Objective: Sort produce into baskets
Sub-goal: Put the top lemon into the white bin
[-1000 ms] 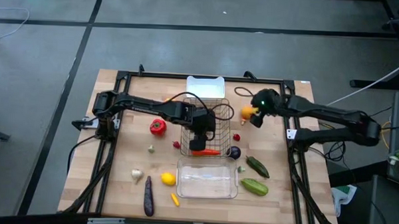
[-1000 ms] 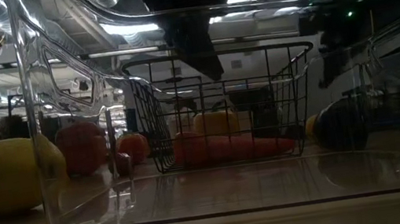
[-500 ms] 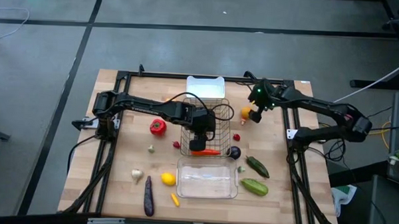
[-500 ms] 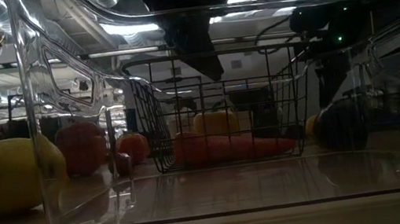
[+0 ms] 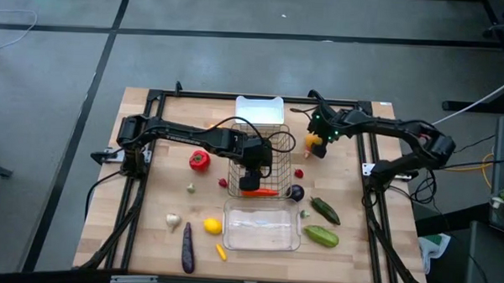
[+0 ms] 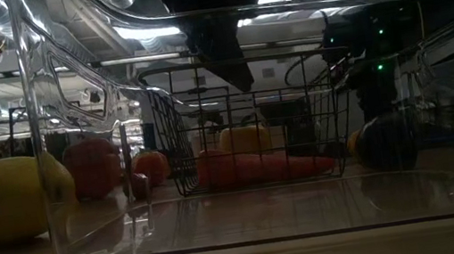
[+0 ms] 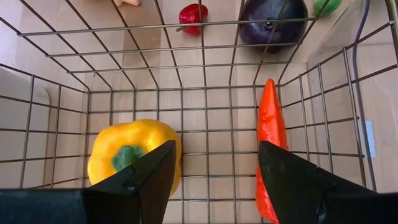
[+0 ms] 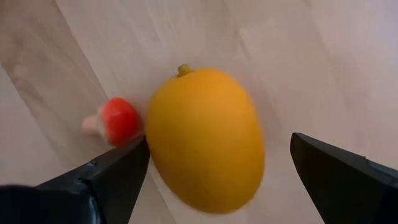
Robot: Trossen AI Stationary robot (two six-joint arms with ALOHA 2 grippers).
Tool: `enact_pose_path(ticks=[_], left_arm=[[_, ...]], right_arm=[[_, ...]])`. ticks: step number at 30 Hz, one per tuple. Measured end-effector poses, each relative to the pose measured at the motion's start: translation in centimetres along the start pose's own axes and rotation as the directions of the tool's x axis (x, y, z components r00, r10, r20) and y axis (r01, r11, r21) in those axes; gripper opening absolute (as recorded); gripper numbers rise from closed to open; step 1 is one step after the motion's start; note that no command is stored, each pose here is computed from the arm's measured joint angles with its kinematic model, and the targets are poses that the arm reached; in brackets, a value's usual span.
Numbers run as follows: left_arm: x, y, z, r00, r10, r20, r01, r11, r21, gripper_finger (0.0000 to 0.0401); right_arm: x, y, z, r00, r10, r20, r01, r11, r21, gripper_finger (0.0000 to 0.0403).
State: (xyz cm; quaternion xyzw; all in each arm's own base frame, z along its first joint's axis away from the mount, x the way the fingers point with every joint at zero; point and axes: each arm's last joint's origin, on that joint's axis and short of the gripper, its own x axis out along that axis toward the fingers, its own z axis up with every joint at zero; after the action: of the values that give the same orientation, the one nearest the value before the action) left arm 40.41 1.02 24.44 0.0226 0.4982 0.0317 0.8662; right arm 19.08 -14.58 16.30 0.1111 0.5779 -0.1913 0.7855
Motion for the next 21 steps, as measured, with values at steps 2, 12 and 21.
enact_pose_path(ticks=[2, 12, 21], left_arm=[[0.0, 0.0, 0.0, 1.0, 0.0, 0.0, 0.0, 1.0, 0.0, 0.0225], [0.0, 0.0, 0.0, 1.0, 0.0, 0.0, 0.0, 1.0, 0.0, 0.0225], [0.0, 0.0, 0.0, 1.0, 0.0, 0.0, 0.0, 1.0, 0.0, 0.0225]], right_arm=[[0.6, 0.0, 0.0, 1.0, 0.005, -0.024, -0.005, 1.0, 0.001, 0.0383], [1.5, -0.1, 0.1, 0.999, 0.008, -0.041, -0.008, 1.0, 0.001, 0.038], [1.5, -0.1, 0.1, 0.999, 0.008, -0.042, -0.008, 1.0, 0.001, 0.0294]])
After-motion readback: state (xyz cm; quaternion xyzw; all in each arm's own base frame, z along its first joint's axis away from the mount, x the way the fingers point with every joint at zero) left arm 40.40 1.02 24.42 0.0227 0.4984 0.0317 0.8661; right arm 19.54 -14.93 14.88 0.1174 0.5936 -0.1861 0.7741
